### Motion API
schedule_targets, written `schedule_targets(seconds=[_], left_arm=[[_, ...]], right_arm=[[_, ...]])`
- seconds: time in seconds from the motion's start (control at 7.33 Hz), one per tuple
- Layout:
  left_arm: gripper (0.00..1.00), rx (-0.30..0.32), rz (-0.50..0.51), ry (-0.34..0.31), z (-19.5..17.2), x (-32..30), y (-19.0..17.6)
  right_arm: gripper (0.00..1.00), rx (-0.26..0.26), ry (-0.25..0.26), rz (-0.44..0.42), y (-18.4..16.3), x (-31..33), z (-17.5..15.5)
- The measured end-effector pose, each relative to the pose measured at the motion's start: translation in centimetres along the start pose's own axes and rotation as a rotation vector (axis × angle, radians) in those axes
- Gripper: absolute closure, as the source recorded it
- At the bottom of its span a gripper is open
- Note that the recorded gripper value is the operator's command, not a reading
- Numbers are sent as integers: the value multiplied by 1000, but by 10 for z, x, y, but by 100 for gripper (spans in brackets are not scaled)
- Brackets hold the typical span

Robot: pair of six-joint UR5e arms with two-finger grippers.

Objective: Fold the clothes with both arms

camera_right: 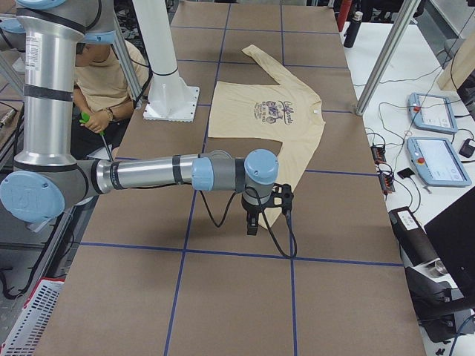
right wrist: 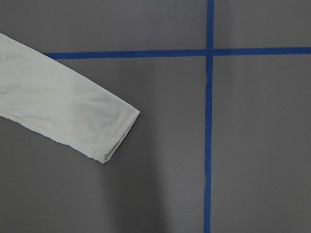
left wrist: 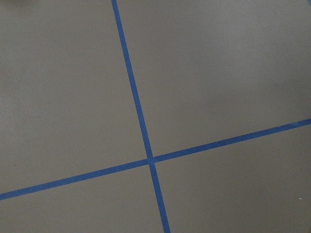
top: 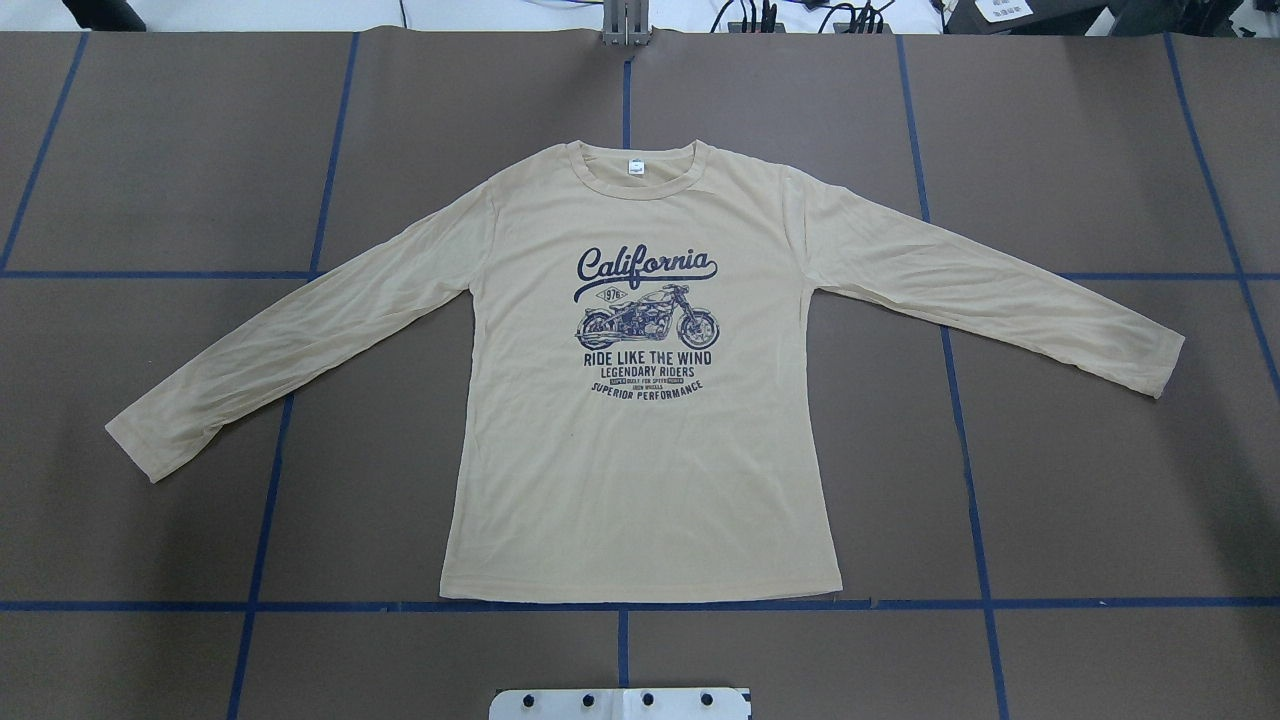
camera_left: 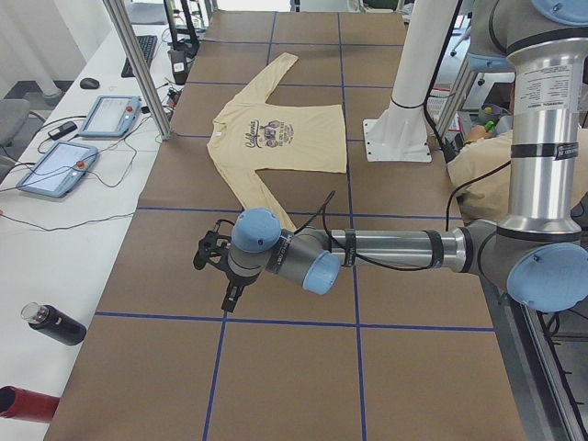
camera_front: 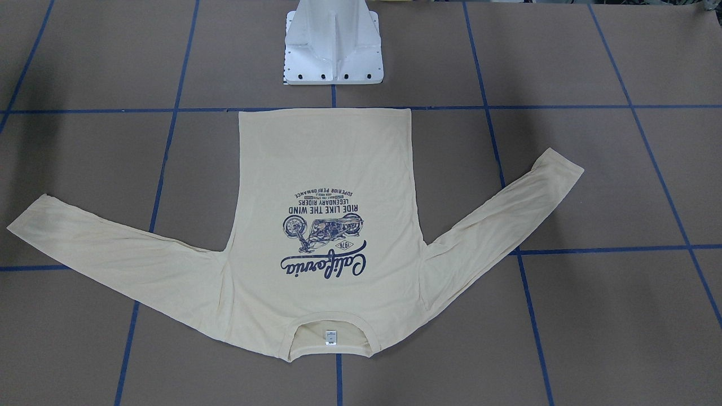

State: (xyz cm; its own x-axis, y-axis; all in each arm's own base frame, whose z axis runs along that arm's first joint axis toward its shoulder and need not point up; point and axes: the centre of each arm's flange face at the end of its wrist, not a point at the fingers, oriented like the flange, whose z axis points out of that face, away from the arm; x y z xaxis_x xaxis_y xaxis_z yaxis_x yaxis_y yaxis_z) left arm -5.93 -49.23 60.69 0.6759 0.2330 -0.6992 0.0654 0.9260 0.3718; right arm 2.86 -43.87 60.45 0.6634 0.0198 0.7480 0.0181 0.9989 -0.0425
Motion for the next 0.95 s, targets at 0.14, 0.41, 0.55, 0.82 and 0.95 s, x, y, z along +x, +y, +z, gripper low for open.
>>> schedule_targets(seconds=[0.14, 0.41, 0.55, 0.82, 0.95], left_arm=[[0, 12, 7, 8, -6, 6, -4], [0, 27, 18, 45, -17, 18, -1], [0, 28, 20, 57, -19, 21, 5], [0, 28, 22, 64, -22, 24, 15], [0, 31, 26, 65, -23, 26, 16]], right_arm=[[0, -8, -5, 10, 1, 5, 4], [0, -3, -7, 4, -1, 4, 3], [0, 13, -4, -13, -4, 4, 3], [0, 61, -6, -68, -7, 8, 7], [0, 72, -9, -92, -10, 8, 13]])
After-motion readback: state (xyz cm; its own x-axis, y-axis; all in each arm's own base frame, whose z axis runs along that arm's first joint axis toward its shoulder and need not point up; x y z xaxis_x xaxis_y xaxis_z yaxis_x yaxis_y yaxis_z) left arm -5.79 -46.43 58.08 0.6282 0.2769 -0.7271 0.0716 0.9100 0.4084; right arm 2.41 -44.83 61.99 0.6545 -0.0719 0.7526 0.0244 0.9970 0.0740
